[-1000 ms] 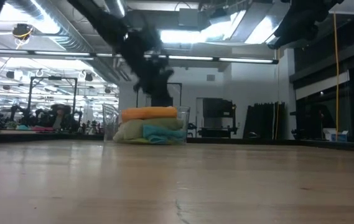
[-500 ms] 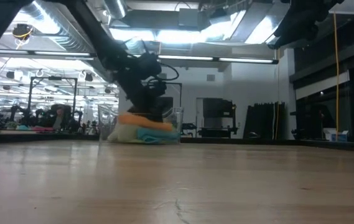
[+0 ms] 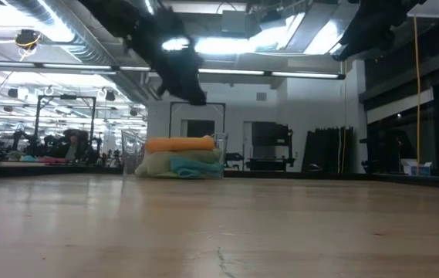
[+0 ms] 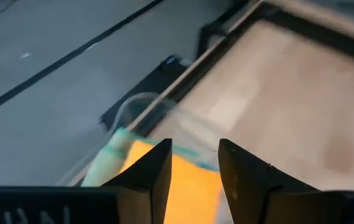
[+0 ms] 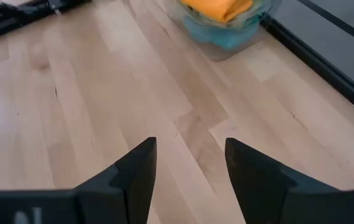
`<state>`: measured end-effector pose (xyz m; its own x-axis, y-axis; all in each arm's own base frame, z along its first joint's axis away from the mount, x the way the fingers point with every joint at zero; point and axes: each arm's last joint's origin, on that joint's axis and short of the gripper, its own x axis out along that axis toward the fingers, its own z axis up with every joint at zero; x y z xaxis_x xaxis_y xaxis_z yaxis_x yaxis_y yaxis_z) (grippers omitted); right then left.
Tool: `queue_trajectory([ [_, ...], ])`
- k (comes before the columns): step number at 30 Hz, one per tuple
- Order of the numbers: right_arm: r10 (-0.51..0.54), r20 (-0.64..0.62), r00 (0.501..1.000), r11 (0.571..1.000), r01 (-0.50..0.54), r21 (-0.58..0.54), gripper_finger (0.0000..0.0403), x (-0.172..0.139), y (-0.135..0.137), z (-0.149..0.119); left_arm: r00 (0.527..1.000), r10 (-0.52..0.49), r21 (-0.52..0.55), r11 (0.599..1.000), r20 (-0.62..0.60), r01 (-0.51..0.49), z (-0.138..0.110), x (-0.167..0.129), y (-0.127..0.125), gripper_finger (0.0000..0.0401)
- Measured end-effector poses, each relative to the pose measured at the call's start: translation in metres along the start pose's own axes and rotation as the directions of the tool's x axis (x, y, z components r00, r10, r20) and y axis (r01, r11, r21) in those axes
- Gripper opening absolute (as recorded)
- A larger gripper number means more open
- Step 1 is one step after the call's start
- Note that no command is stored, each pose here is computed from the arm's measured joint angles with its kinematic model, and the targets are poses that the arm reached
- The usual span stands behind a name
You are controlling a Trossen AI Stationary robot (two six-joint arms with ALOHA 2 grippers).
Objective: Fold microfiber towels
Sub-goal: Return to home position
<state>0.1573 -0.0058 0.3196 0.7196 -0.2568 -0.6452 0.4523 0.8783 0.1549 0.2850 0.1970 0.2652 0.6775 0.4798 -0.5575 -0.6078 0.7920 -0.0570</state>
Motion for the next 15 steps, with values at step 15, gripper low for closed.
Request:
queue_trajectory([
  [15,0.229,0.43,0.873,0.973,-0.202,-0.109,0.0193,0.022,0.008,-0.033,0.894,-0.308,0.066,0.951,0.326,0.303,-0.074,-0.117,-0.016,0.0124],
])
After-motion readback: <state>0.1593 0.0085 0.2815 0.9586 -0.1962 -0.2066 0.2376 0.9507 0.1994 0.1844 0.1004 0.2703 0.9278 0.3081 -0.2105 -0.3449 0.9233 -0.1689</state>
